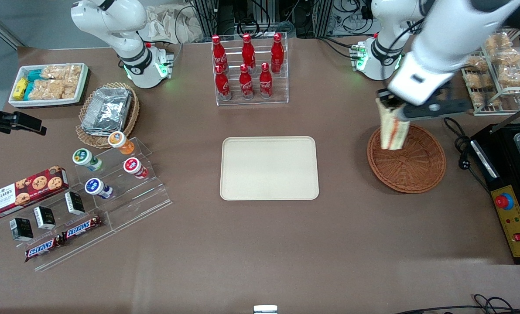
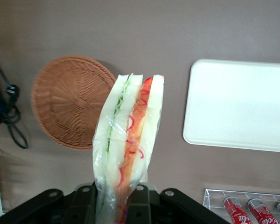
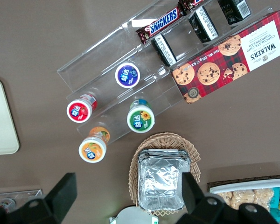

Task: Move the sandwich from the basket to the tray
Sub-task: 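Carry the sandwich over the cream tray and lower it onto the tray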

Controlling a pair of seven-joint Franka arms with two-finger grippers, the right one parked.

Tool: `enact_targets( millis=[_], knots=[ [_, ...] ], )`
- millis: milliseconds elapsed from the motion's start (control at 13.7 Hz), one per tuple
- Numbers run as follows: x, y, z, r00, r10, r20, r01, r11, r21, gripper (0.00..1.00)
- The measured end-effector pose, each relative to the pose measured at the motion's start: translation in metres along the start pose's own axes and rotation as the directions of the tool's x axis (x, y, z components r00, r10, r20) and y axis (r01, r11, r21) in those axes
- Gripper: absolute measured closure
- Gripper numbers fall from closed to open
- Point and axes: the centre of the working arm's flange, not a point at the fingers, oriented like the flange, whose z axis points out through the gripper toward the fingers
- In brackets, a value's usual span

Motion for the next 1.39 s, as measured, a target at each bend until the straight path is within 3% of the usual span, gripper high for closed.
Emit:
enact_targets(
  millis=[511, 803, 1095, 1387],
  knots=[
    [0.04, 0.121, 0.122, 1.0, 0.006, 0.013, -0.005, 1.0, -0.018, 0.79],
    [0.042, 0.177, 0.21, 1.0, 0.004, 0.003, -0.004, 1.0, -0.003, 0.79],
    [0.04, 0.194, 0.276, 1.0, 0.013, 0.012, -0.013, 1.0, -0.026, 0.79],
    [0.043, 0.199, 0.317, 1.0, 0.01, 0.007, -0.01, 1.0, -0.009, 0.79]
  ],
)
